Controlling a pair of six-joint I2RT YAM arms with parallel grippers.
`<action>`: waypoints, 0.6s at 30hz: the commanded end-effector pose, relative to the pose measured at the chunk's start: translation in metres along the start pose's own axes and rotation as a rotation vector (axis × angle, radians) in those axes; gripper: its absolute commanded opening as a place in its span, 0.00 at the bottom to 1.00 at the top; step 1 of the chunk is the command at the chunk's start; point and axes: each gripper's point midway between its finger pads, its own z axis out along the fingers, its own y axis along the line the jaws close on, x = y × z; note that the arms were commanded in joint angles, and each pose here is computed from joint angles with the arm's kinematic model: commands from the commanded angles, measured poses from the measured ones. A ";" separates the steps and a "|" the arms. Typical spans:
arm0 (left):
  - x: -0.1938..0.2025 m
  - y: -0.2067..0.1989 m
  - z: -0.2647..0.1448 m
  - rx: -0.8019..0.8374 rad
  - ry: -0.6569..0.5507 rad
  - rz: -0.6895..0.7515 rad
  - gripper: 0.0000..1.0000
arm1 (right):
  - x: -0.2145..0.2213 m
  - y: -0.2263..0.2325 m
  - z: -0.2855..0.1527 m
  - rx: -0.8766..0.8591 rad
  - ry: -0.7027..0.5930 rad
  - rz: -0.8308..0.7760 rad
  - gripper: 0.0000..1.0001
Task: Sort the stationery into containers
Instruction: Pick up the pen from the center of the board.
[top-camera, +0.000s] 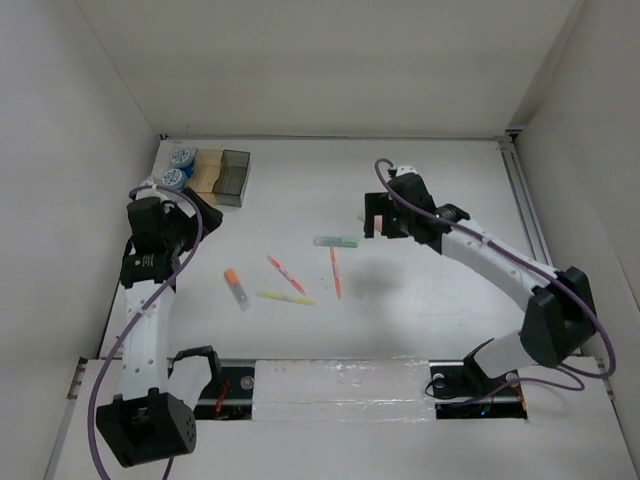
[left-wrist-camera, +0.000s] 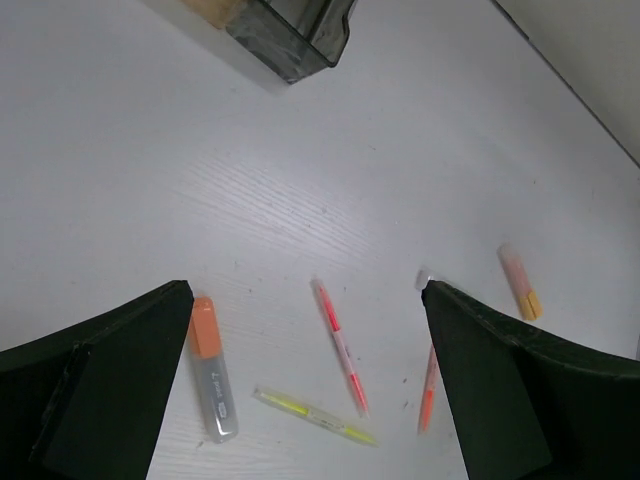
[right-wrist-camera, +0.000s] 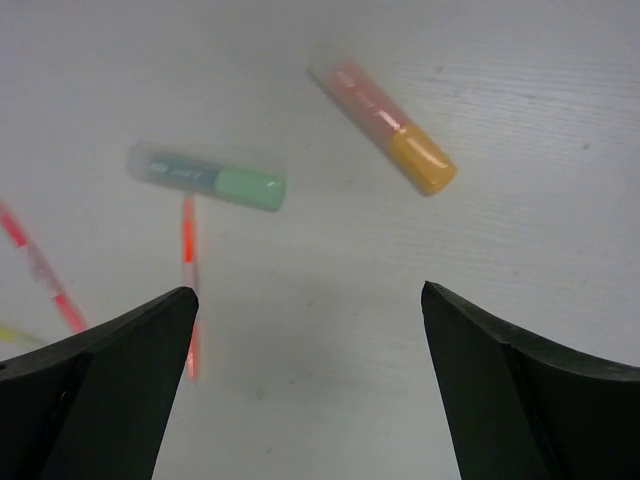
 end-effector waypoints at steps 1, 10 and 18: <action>-0.008 -0.010 -0.018 0.056 -0.063 0.055 1.00 | -0.018 -0.033 0.036 0.053 0.038 -0.030 0.98; -0.007 -0.018 -0.018 0.097 -0.048 0.068 1.00 | -0.024 -0.050 0.086 -0.028 0.141 -0.132 0.94; -0.009 -0.016 -0.022 0.085 -0.066 0.079 1.00 | -0.008 -0.072 0.115 0.068 0.260 -0.154 0.85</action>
